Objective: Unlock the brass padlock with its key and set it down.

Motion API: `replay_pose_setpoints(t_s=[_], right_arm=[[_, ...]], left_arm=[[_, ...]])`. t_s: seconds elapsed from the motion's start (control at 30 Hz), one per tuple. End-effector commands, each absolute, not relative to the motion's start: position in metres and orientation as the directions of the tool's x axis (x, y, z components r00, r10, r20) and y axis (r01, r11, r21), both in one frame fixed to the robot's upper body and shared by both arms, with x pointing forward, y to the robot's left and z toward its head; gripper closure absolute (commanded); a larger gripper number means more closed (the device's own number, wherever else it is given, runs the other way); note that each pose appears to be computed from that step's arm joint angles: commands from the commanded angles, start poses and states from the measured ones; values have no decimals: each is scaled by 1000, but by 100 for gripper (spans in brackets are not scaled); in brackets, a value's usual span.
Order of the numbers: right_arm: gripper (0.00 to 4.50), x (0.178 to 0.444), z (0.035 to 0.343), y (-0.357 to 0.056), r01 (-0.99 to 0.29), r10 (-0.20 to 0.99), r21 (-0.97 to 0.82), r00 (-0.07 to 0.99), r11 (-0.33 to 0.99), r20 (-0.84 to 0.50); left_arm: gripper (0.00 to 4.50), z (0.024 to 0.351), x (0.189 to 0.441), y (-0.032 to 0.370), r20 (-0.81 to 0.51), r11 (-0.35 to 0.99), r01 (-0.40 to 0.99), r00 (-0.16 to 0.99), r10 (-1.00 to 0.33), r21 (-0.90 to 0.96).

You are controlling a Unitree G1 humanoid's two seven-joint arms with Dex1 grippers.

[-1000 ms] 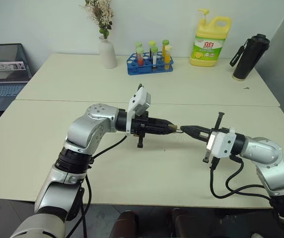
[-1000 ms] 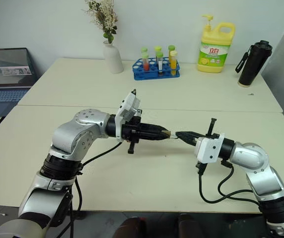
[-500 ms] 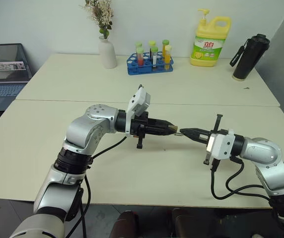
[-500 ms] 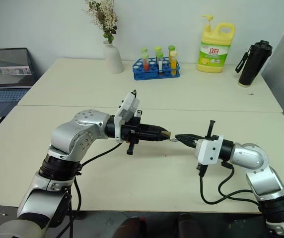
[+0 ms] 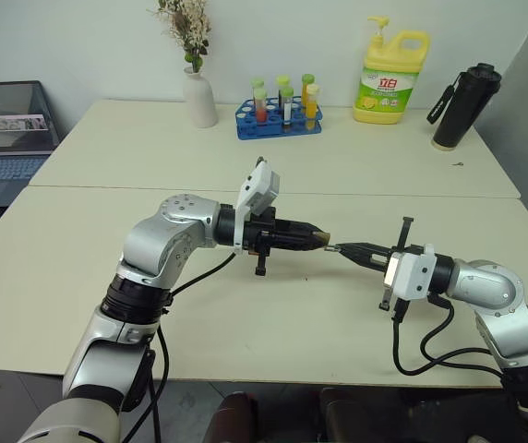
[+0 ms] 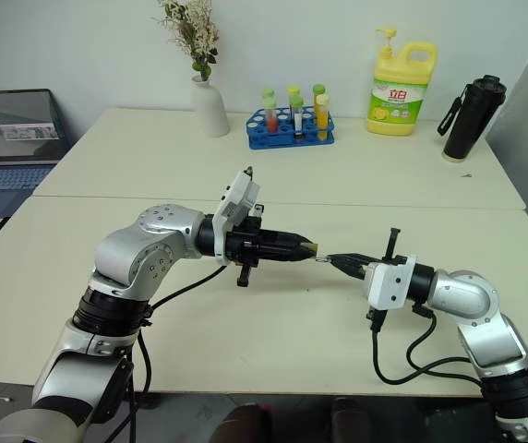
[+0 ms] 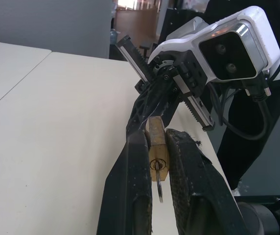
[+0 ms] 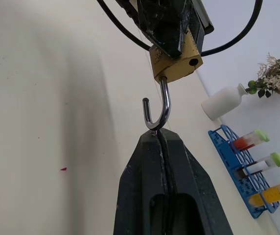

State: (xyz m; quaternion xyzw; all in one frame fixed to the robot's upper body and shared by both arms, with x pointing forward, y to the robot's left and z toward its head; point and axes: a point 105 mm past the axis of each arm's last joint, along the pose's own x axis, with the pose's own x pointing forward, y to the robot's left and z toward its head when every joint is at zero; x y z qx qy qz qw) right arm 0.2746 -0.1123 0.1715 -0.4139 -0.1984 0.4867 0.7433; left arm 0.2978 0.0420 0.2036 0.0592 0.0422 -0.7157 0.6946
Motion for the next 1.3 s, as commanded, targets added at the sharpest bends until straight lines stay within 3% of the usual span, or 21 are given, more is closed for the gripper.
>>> replay_pose_setpoints(t_s=[0.03,1.03,1.3], right_arm=[[450,269,179,-109,-540,901,-823,425,174,-88],[450,263,184,-111,-528,907,-829,416,183,-65],[450,269,167,-122,-577,870,-802,464,152,-169]], left_arm=[[433,214,297,43,-111,-34,998,-28,-993,51],[433,202,302,45,-132,0,999,5,-991,39],[433,196,304,44,-126,19,1000,20,-992,11]])
